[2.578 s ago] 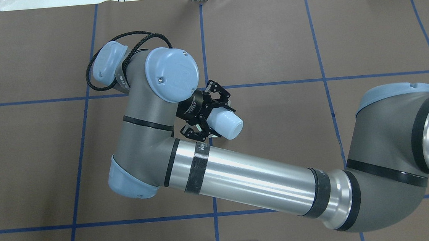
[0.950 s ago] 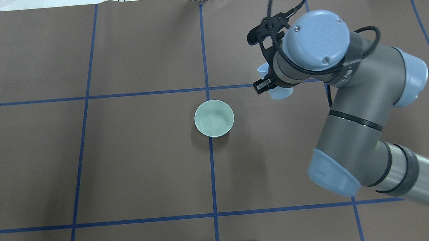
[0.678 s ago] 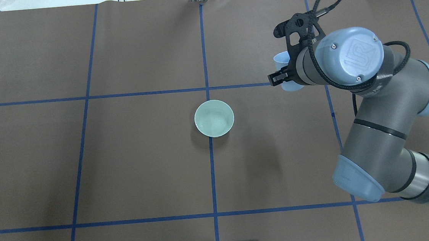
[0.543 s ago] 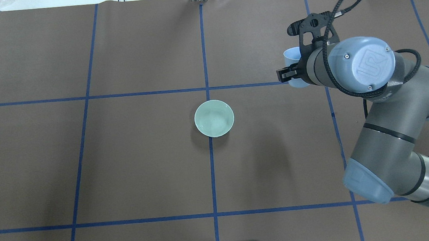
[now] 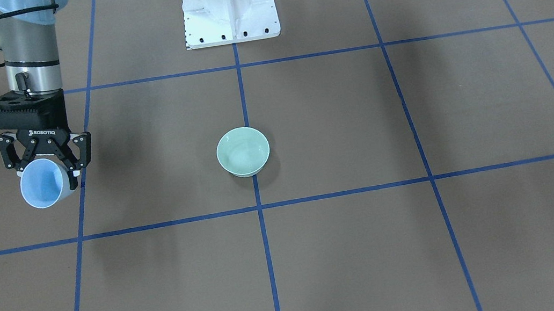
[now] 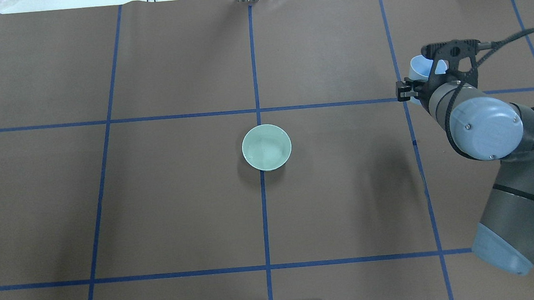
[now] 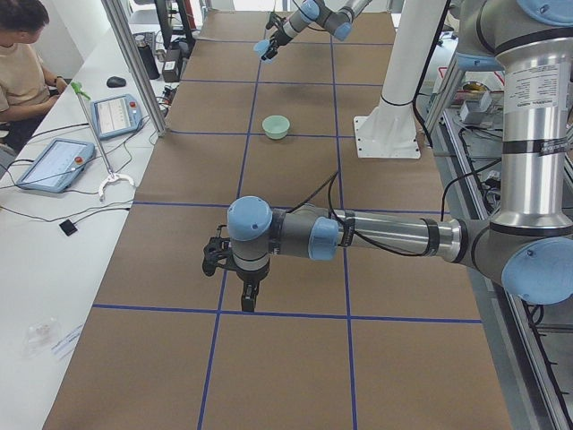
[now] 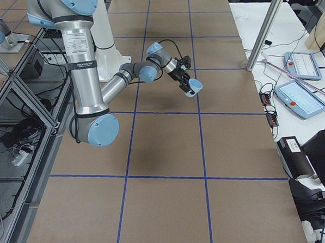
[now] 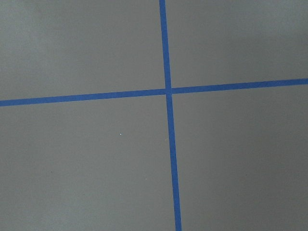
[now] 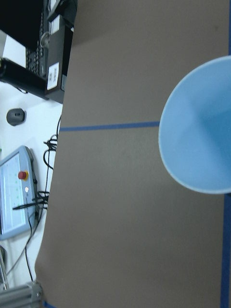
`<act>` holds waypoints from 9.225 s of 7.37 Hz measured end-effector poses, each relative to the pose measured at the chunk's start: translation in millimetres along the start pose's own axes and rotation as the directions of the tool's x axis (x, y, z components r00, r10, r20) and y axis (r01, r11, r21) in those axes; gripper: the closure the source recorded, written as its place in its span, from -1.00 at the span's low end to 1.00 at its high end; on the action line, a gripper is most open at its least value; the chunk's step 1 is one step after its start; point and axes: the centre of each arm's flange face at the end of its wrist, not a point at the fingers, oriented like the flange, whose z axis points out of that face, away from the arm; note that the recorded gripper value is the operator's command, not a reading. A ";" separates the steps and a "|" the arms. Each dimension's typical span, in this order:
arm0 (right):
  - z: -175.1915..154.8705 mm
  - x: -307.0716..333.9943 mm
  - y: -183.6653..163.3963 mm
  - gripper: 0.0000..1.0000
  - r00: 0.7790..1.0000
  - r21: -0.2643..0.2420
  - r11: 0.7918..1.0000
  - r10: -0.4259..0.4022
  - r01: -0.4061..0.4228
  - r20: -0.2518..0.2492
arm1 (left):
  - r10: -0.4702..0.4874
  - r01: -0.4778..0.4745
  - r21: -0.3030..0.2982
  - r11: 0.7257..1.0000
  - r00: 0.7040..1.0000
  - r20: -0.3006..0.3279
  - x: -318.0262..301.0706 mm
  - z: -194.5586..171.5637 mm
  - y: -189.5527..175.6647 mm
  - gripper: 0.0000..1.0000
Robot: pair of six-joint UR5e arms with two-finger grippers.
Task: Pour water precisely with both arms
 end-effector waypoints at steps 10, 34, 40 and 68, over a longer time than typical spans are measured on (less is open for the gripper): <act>95.6 82.6 127.9 -1.00 0.996 0.283 0.956 0.088 -0.084 -0.003 | 0.001 -0.001 0.001 1.000 1.000 -0.001 0.5 -0.4 -0.2 -1.00; 131.8 450.6 -80.7 -1.00 0.908 -0.627 0.671 -0.184 0.396 0.377 | -0.029 0.048 0.078 0.996 0.974 -0.225 494.7 66.2 -96.8 -1.00; 131.3 463.0 -62.6 -1.00 0.920 -0.654 0.659 -0.167 0.371 0.354 | -0.182 0.187 0.037 0.982 0.977 -0.114 751.6 151.5 -67.2 -0.68; 131.4 471.2 -49.3 -1.00 0.925 -0.668 0.651 -0.155 0.360 0.347 | 0.429 -0.438 -0.044 0.898 0.893 -0.136 121.5 170.4 -77.4 -0.91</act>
